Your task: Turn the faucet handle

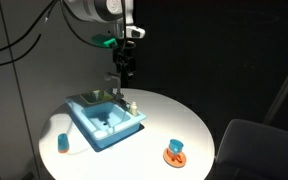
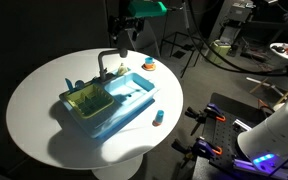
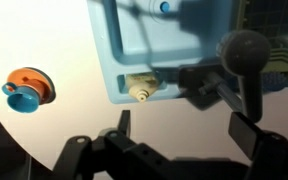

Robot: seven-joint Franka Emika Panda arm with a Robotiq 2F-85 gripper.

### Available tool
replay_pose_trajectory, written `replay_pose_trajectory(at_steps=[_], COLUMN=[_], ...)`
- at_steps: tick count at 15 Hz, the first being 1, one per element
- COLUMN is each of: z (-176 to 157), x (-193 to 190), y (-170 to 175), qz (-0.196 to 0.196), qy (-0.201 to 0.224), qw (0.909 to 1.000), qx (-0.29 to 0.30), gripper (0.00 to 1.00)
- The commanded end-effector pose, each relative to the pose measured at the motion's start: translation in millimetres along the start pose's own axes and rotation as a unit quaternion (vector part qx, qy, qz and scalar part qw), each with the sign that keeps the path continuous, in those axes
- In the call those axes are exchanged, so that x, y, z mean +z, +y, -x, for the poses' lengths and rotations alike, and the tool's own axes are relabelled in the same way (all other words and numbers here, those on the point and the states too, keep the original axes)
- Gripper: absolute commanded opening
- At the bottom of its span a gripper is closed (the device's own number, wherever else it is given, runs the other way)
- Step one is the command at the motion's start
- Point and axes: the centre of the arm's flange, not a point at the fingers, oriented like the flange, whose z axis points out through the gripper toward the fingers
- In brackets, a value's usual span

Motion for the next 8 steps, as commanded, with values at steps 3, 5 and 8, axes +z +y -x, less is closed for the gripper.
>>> replay_pose_trajectory(at_steps=[3,5,8], z=[37,47,60], x=[-22,-23,-23], y=[15,19,23], qz=[0.067,0.081,0.094], qy=[-0.05,-0.066,-0.095], qw=[0.9964,0.9942,0.9904], qx=[-0.014,-0.025,-0.035], gripper=[1.0,1.0,1.0])
